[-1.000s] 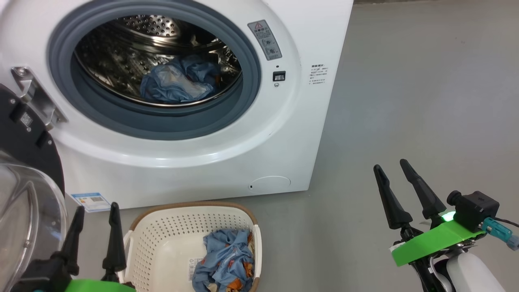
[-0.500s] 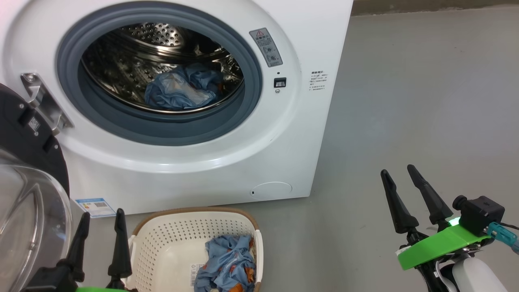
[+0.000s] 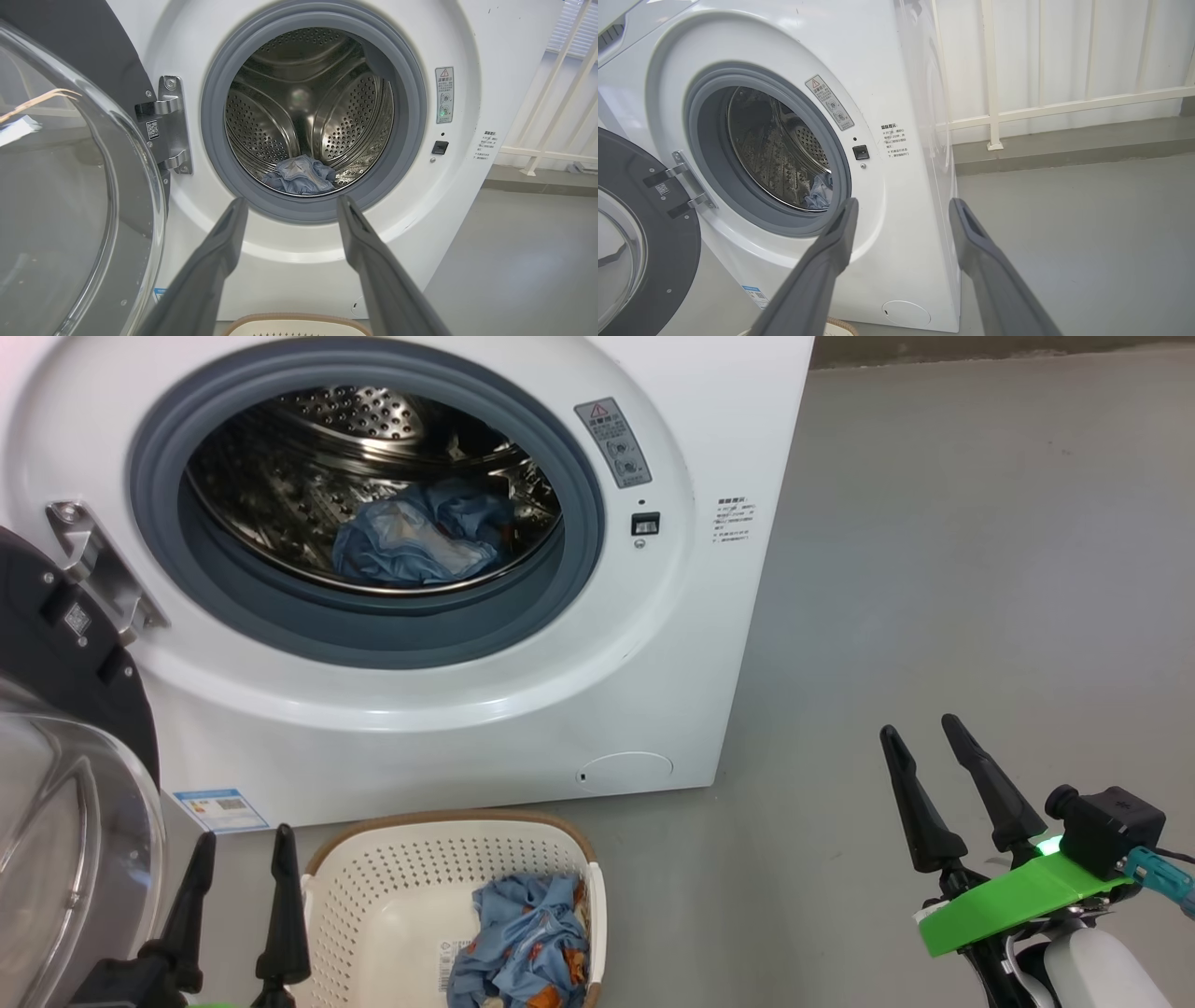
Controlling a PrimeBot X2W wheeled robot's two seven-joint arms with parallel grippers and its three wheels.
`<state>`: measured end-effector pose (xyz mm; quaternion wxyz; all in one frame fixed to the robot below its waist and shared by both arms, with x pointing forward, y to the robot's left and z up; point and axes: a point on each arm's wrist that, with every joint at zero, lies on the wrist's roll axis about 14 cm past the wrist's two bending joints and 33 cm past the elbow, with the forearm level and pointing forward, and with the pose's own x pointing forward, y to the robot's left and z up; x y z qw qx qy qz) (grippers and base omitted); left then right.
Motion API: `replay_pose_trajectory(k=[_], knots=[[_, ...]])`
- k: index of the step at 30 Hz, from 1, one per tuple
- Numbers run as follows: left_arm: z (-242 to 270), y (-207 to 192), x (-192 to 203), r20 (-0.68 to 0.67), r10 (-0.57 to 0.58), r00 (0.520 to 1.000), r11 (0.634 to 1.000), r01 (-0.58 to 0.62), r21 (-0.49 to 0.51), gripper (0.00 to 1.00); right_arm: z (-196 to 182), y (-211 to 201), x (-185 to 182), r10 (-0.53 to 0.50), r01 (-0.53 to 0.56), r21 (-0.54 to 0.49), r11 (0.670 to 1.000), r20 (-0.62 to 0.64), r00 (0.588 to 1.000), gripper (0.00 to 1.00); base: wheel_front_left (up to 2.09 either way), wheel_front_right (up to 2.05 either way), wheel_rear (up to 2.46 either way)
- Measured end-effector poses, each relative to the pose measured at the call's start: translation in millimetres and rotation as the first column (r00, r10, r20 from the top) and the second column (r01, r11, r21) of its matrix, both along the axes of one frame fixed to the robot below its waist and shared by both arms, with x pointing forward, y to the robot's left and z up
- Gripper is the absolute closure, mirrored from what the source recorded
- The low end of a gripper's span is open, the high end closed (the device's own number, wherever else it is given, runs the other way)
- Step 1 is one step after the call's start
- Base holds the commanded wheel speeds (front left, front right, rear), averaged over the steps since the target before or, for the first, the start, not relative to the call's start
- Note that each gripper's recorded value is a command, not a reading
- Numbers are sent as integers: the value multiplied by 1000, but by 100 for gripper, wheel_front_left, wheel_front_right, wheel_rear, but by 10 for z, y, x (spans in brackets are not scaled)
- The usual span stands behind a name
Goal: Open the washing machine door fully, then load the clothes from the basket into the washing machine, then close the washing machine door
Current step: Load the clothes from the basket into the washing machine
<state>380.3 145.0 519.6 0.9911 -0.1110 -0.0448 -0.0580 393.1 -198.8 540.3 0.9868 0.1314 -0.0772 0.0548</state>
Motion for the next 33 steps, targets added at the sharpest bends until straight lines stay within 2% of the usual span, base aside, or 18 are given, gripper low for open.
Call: replay_pose_trajectory(k=[33], knots=[[-136, -18, 123, -30, -9, 1000, 1000, 9, 2, 0, -160, -26, 60, -9, 9, 3, 1000, -44, 999, 0, 0, 0, 0]])
